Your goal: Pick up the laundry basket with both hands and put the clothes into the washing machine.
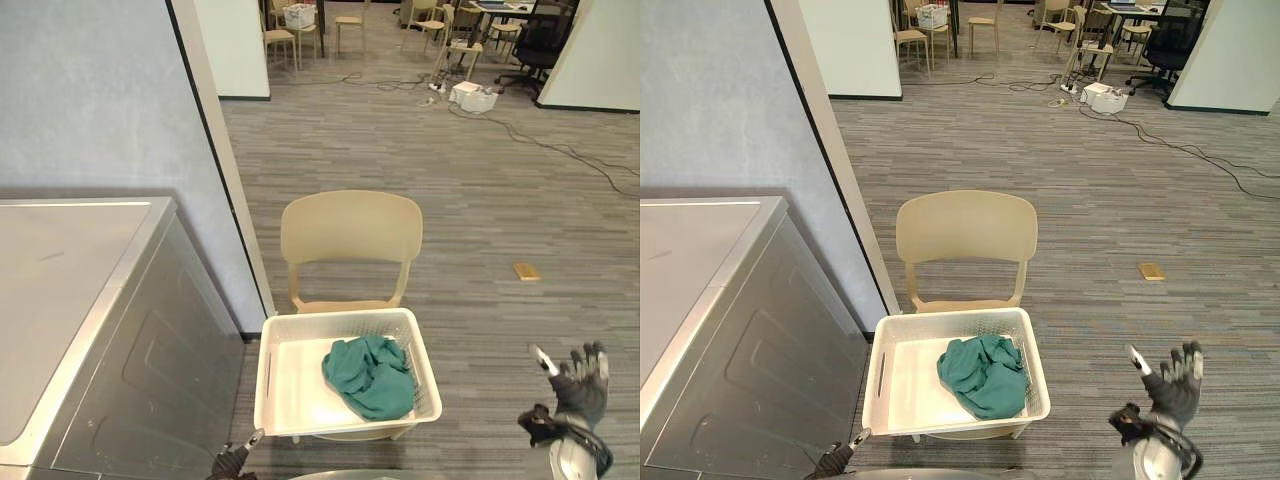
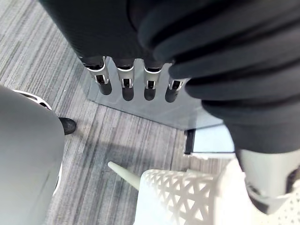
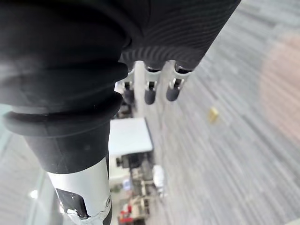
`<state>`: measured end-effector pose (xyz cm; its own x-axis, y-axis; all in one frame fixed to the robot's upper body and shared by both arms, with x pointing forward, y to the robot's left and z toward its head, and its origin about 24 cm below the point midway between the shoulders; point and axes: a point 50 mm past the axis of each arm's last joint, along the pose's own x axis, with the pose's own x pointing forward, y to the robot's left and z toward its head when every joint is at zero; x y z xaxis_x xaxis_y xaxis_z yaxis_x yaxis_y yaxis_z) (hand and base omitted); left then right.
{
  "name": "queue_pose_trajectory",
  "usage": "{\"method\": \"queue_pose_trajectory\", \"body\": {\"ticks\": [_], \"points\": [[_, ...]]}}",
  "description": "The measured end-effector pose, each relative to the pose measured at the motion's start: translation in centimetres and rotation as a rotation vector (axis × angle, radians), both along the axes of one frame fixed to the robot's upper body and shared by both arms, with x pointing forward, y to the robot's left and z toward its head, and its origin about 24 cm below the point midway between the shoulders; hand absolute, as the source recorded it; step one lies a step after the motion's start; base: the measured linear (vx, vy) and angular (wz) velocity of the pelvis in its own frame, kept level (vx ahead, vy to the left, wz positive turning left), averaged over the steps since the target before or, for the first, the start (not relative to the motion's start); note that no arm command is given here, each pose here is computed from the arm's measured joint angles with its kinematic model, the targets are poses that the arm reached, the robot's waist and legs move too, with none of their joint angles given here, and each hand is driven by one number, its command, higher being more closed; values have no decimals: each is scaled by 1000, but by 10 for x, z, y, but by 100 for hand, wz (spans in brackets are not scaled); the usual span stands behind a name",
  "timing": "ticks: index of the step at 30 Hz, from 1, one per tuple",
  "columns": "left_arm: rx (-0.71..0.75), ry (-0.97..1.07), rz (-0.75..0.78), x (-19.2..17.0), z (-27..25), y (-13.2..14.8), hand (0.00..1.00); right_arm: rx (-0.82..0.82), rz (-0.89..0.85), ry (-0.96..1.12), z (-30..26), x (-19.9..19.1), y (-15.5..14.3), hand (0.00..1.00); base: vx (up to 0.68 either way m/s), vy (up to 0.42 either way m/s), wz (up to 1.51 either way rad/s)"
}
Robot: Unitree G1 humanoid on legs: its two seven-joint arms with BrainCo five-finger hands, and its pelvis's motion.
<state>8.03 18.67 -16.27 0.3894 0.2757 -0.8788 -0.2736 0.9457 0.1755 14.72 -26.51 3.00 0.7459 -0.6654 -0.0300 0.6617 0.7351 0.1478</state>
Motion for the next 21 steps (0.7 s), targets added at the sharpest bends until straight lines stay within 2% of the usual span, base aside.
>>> {"method": "queue_pose_trajectory", "body": {"ticks": [6, 13, 21], "points": [[16, 0, -93, 3, 1, 0, 0, -56, 177, 12, 0, 35, 17, 0, 4, -3, 24], [44, -16, -166, 14, 4, 5, 0, -155, 405, 164, -21, 69, 25, 0, -18, -6, 24], [67, -48, -180, 29, 8, 11, 0, -204, 529, 269, -32, 84, 30, 0, -55, -3, 0]]}}
